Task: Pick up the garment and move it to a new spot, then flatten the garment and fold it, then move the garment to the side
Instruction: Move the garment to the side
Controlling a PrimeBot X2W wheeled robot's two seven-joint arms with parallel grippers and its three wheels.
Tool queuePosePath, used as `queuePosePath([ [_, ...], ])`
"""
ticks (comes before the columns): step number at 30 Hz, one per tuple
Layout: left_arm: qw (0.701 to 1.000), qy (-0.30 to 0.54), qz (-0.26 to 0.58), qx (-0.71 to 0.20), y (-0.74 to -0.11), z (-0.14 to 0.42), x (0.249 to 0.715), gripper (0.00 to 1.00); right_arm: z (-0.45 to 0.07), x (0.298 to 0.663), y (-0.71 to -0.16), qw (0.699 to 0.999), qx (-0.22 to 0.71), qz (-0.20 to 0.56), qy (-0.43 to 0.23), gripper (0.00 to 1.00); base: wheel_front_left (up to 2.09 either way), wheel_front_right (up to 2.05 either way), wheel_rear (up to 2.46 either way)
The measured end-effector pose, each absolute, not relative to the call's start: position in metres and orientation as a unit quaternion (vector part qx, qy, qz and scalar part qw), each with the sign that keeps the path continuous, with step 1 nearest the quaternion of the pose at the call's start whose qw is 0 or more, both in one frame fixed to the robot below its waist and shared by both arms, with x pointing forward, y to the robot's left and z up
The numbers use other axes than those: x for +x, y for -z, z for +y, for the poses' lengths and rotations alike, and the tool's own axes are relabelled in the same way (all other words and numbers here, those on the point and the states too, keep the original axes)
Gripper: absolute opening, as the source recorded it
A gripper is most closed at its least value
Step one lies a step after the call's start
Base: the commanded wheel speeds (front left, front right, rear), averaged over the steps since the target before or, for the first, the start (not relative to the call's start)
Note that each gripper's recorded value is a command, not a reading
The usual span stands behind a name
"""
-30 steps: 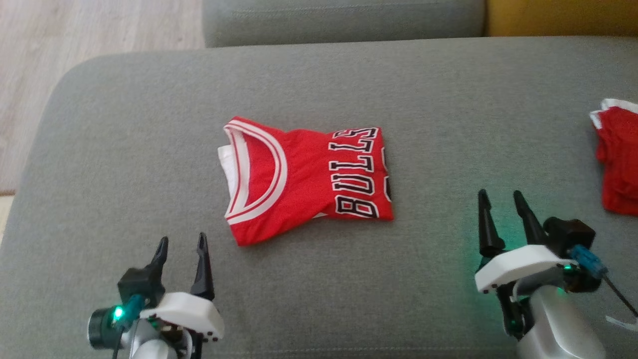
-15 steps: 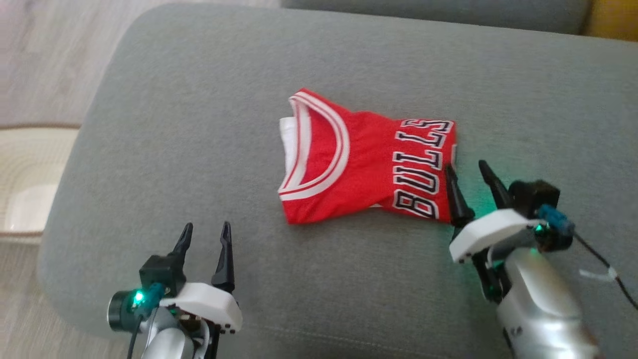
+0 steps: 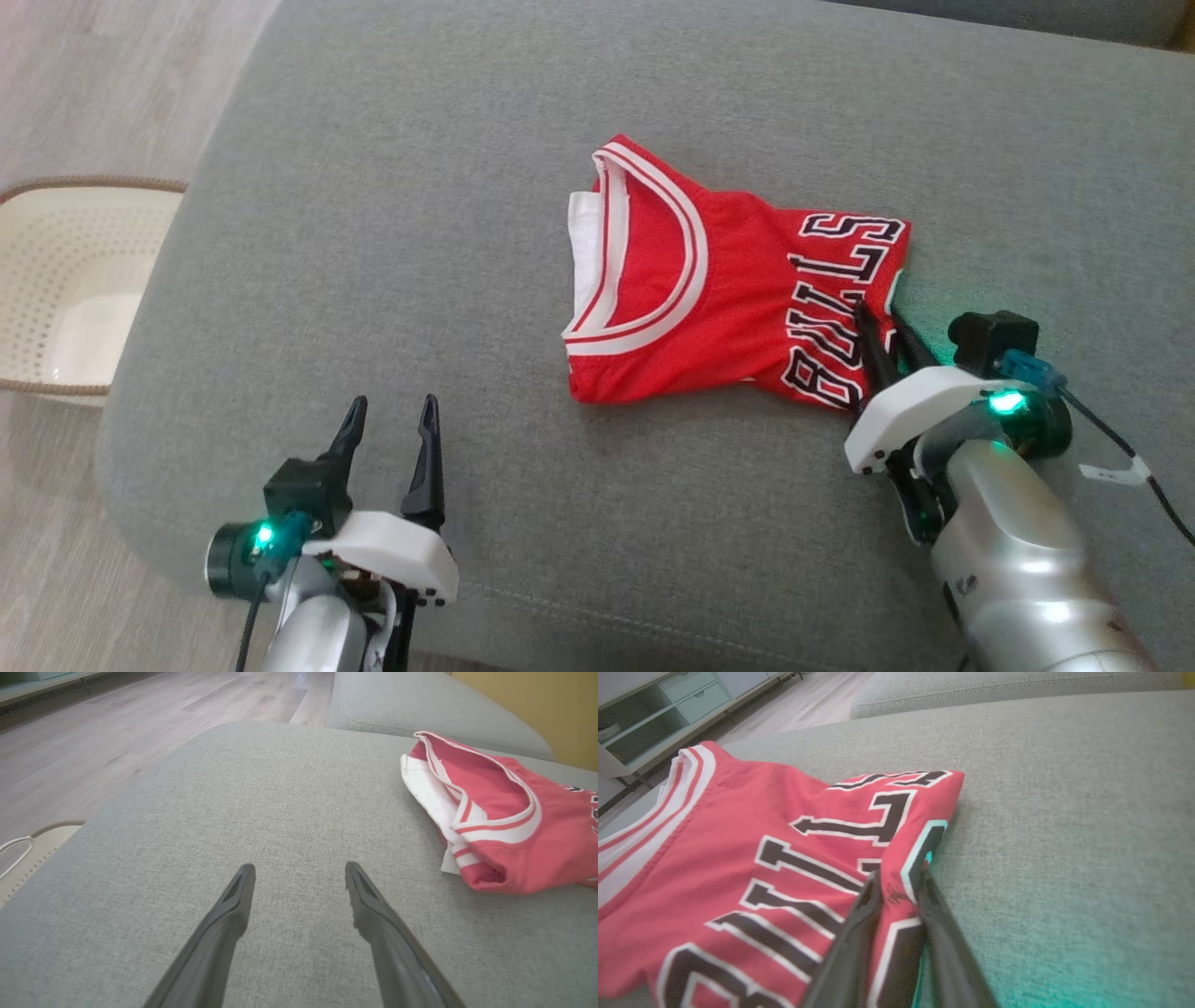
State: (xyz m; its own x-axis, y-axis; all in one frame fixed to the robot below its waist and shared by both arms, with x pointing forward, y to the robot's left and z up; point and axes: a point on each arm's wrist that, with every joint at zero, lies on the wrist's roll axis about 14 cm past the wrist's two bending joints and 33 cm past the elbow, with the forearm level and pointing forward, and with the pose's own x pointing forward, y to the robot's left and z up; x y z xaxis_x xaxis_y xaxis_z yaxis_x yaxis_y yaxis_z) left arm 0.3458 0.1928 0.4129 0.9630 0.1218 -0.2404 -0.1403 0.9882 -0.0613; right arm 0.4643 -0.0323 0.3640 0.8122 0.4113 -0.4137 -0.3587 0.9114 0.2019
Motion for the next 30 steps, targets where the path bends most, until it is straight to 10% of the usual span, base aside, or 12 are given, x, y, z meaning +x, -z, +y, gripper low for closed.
queuePosePath([
  [30,0.962,0.251,0.099,-0.042,-0.415,-0.009,0.408,1.00,-0.229,0.380,-0.406,0.980,0.114,0.157,0.052,0.00,0.00,0.00,0.00],
])
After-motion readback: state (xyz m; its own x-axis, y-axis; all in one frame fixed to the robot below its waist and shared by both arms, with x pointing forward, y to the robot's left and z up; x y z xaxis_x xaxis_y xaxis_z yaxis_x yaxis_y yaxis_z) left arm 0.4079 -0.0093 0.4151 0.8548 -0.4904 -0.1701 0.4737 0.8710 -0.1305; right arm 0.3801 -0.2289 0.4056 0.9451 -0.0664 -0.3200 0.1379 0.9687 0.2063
